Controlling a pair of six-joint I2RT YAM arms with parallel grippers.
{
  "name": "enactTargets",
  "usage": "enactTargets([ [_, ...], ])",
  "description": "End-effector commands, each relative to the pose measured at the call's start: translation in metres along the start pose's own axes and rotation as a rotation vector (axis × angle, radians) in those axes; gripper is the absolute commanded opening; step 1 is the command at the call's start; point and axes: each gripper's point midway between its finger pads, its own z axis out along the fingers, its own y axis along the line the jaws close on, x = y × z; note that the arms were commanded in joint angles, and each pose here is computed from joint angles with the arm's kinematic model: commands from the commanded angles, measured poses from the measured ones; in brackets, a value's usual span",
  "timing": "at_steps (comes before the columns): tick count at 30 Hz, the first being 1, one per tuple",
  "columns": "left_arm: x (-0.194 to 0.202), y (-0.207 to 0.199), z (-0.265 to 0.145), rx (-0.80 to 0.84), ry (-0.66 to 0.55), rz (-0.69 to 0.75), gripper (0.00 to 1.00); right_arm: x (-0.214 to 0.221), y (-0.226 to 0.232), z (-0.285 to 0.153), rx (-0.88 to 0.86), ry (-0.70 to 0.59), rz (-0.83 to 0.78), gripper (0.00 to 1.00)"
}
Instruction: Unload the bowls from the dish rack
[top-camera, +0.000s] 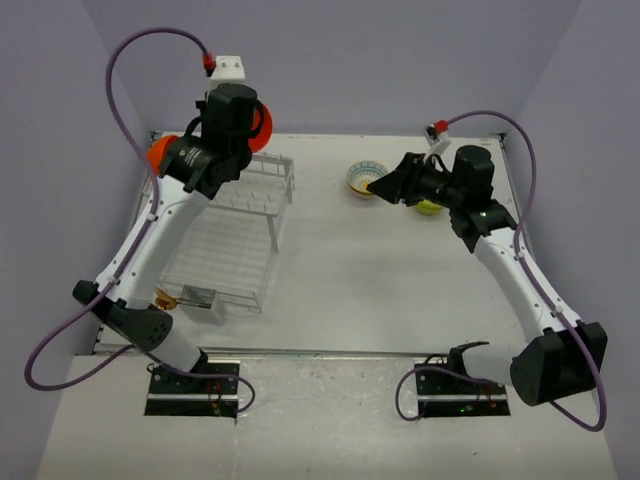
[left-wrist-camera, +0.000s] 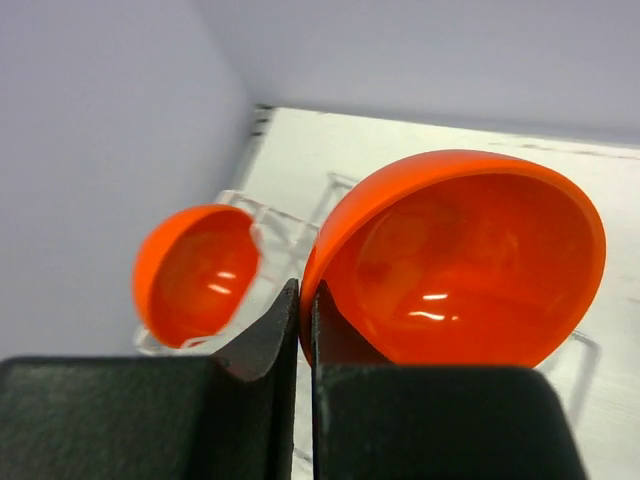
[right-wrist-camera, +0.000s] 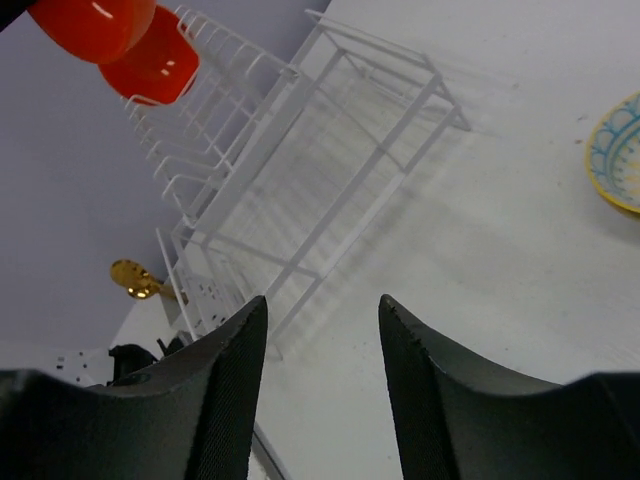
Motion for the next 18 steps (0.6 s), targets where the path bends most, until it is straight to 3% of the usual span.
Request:
enactTargets([
  [1,-0.010,-0.047,-0.033,0.363,-0.005,-0.222,0.00,-0.015,0.059,0.014,-0.070,-0.018,-0.096,0.51],
  [6,-0.001,-0.093,-0.055,0.632,0.021,-0.305,0.00,-0.035,0.098,0.028,0.062,-0.081,-0.190,0.56],
  [8,-0.001,-0.100,-0.064,0.698,0.023,-0.328,0.00,-0.033,0.081,0.041,0.207,-0.069,-0.219,0.56],
  [9,-0.001,-0.103,-0.068,0.723,0.024,-0.333,0.00,-0.039,0.098,0.045,0.217,-0.079,-0.242,0.57],
  [13,-0.001,-0.118,-0.083,0.837,0.027,-0.343,0.00,-0.029,0.082,0.064,0.373,-0.029,-0.273,0.59],
  [17,0.005,-0.126,-0.092,0.901,0.034,-0.348,0.00,-0.027,0.067,0.072,0.476,-0.025,-0.309,0.55],
  [18,0.007,-0.128,-0.093,0.911,0.037,-0.348,0.00,-0.025,0.061,0.076,0.505,-0.012,-0.325,0.49],
])
